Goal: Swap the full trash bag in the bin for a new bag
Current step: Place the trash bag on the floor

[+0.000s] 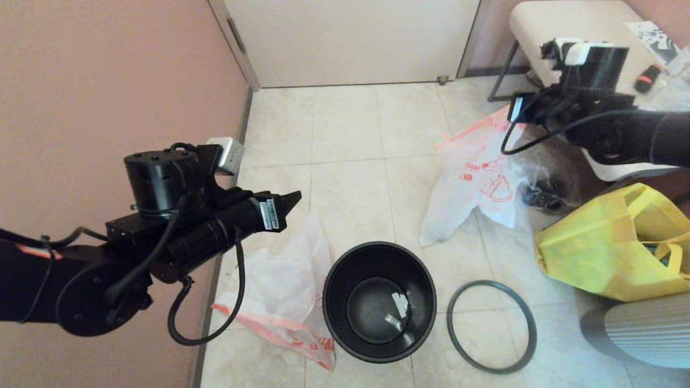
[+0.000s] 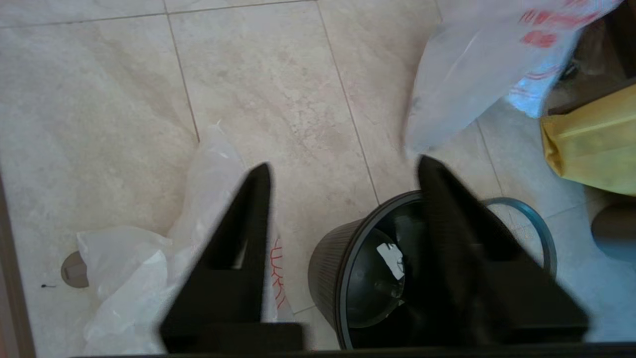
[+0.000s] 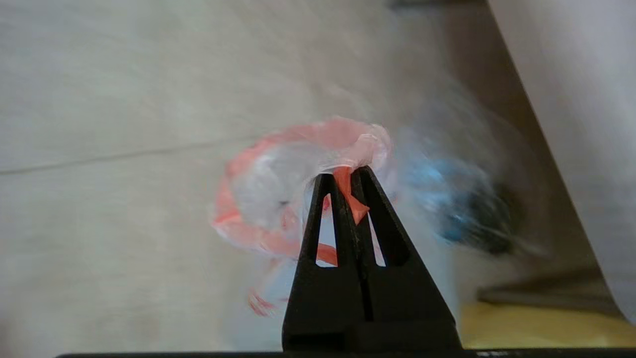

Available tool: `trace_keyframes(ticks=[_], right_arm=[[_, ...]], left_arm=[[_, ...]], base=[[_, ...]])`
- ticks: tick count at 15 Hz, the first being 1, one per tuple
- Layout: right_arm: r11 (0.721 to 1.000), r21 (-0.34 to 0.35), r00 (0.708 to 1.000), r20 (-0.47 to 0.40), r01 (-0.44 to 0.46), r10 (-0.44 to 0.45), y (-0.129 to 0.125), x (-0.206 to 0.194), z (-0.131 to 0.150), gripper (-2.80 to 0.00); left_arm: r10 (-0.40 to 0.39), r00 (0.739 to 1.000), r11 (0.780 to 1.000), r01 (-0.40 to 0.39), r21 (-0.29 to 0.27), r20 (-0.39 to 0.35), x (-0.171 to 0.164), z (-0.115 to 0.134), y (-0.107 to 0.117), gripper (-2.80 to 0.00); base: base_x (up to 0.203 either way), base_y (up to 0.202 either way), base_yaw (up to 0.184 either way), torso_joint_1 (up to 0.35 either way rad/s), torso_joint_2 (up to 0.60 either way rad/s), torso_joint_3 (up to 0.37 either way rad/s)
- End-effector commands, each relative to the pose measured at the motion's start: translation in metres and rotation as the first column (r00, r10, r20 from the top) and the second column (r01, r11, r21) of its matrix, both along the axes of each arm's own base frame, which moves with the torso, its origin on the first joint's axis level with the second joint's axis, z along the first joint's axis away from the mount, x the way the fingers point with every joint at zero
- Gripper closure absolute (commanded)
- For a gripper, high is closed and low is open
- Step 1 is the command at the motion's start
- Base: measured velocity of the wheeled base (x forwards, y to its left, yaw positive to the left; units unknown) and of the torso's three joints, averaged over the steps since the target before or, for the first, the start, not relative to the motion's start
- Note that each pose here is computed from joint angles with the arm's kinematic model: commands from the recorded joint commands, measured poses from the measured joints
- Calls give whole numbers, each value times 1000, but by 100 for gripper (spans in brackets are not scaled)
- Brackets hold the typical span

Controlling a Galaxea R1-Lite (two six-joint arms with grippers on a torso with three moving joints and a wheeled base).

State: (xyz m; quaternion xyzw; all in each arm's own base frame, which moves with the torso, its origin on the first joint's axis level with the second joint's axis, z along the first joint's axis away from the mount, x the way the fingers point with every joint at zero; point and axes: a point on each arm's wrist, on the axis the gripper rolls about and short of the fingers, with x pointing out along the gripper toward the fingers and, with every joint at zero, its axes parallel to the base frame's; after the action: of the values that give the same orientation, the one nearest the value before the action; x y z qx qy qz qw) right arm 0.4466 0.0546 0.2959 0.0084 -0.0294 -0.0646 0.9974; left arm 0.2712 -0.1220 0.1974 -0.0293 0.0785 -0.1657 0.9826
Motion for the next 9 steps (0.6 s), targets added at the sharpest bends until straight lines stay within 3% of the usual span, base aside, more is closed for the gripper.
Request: trace_keyframes(ticks=[1,4,7,8,9], right_arm=[[998,-16,995,-82,55,-56,-14,34,-50,0],[987,-28,983,-86,161,-163,-40,47,-66,0],[980,-32,975,-97,198,-200,-41,55,-84,0],[978,-38,971,-115,208,-211,-41,55,-90,-280],[978,-40,970,-127,205,-208,-39,51,-88,-280]], left_arm=[[-2,1000,1000,2,1,-3,2,-2,-2,0],[3,1000,1000,-3,-9,-11,5,-4,-3,0],[2,1000,1000,-2,-9,-18,6,-6,-4,0],[2,1000,1000,-2,-9,-18,6,-5,-4,0],[3,1000,1000,-3,-9,-16,6,-5,-4,0]], base=[[0,0,0,0,0,0],[0,0,0,0,0,0],[0,0,0,0,0,0],[0,0,0,0,0,0],[0,0,0,0,0,0]])
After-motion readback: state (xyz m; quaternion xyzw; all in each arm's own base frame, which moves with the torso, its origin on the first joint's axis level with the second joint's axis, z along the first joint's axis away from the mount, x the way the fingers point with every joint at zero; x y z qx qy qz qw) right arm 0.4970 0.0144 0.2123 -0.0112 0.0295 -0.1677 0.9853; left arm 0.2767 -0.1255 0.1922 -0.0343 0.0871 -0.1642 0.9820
